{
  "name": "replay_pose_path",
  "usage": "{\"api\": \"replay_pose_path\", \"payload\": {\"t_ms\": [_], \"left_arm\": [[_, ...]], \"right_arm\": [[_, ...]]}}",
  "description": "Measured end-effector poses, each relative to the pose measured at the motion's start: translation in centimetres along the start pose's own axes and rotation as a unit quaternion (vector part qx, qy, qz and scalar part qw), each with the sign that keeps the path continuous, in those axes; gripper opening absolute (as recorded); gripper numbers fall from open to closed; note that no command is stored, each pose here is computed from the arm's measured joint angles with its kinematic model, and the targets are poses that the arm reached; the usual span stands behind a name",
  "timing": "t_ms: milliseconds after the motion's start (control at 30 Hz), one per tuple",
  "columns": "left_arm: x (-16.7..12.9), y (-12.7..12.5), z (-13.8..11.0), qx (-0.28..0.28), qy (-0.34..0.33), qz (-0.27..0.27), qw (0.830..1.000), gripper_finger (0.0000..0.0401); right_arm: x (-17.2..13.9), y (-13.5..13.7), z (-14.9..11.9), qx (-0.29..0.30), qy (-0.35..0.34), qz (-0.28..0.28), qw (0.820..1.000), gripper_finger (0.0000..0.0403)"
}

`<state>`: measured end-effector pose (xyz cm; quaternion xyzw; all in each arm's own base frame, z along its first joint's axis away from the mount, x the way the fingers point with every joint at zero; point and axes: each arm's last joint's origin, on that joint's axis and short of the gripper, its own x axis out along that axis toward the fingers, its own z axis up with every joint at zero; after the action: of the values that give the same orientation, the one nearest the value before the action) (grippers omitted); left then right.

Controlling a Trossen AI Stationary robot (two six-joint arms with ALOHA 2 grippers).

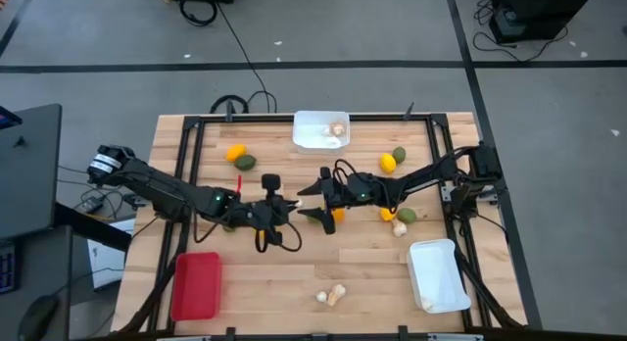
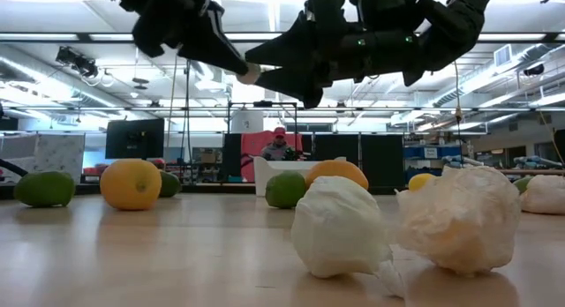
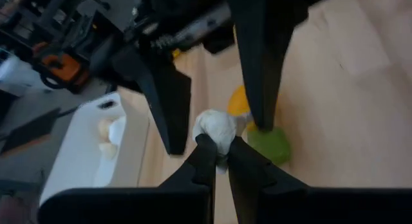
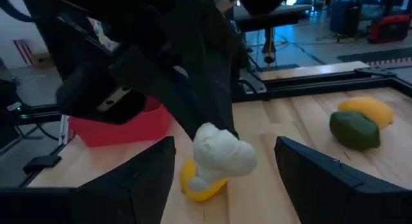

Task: Sort produce into baskets
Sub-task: Put the garlic into the top white bin

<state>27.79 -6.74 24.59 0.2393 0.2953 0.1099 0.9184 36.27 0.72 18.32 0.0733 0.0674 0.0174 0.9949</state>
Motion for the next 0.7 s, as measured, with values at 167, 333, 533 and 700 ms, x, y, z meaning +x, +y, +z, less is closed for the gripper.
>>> {"api": "replay_pose_path", "payload": {"t_ms": [167,333,533,700], "left_arm": [[0.1,-0.1,-0.1,0.018,0.007,0.003,1.000,0.0031],[0.1,-0.1,-0.2,0.012,0.010,0.003,1.000,0.0036],[0.2,-0.1,-0.3,-0.022,0.015,0.005,1.000,0.0093],[0.3,0.2,-1.2,-0.066,0.057,0.045,0.995,0.0171]], "right_arm": [[0.0,-0.1,-0.1,0.008,0.005,-0.009,1.000,0.0215],[0.0,-0.1,-0.2,0.007,0.007,-0.008,1.000,0.0126],[0.0,-0.1,-0.2,0.005,0.011,-0.004,1.000,0.0041],[0.0,-0.7,-0.2,0.005,0.014,-0.021,1.000,0.0025]]}}
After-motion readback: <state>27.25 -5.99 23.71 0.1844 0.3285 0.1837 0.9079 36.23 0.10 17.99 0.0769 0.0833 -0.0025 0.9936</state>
